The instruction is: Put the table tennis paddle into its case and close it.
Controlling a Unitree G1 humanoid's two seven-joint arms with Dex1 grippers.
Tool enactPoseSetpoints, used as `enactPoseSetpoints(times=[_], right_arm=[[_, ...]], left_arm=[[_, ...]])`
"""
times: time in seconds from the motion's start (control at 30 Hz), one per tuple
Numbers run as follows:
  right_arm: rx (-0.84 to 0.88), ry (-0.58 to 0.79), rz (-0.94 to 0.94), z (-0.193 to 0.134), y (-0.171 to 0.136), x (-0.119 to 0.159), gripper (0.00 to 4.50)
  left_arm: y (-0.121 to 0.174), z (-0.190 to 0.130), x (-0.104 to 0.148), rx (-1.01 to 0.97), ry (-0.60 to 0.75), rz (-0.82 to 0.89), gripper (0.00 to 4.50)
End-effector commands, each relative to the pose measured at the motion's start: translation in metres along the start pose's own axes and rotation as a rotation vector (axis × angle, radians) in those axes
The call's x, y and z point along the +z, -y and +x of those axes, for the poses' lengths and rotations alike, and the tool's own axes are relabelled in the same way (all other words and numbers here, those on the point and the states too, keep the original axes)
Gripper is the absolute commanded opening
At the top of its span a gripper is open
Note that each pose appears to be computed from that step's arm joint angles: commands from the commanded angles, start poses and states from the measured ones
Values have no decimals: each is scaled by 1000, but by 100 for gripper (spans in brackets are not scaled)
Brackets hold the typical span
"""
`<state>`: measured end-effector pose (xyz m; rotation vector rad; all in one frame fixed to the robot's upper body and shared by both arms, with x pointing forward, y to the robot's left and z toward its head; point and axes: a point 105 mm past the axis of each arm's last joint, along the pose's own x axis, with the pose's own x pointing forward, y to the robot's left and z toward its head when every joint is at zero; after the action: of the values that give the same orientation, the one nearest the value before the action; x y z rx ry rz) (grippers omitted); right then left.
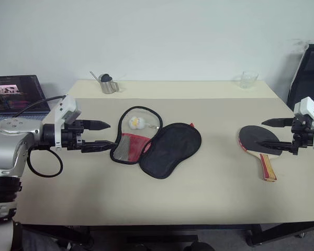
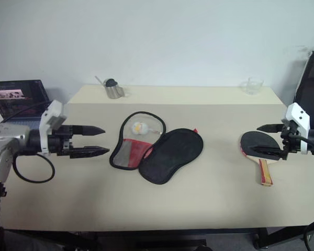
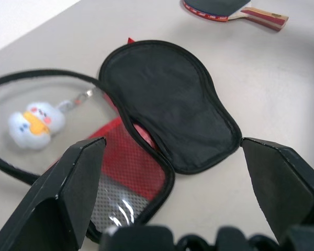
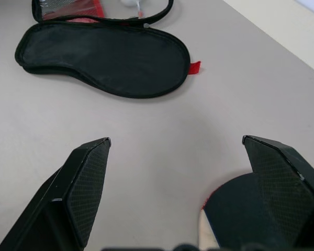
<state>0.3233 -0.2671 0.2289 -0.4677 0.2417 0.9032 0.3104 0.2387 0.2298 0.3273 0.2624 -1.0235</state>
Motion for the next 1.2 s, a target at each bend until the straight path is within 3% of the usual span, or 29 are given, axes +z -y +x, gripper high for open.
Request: enactPoseSetpoints(times=[0.03, 0.43, 0.67, 0.9, 1.1, 1.2], right_arm=[[12, 30, -40, 3, -1, 14, 445], [-11, 40, -62, -4, -1, 17, 445], [-50, 48, -77, -10, -16, 26, 445], [-101, 14, -55, -24, -21, 18, 445], [-118, 2, -51, -26, -25, 15, 445], [-122, 3, -51, -25, -25, 16, 445]], left_arm=[[0, -16, 14, 43, 23, 40, 450], [-7, 8, 10, 50, 50, 22, 450], [-45, 16, -14, 171, -2, -39, 450], [-60, 27, -31, 223, -11, -120, 450], [-90, 28, -56, 424, -21, -252, 450], [-92, 43, -62, 426, -8, -295, 450]])
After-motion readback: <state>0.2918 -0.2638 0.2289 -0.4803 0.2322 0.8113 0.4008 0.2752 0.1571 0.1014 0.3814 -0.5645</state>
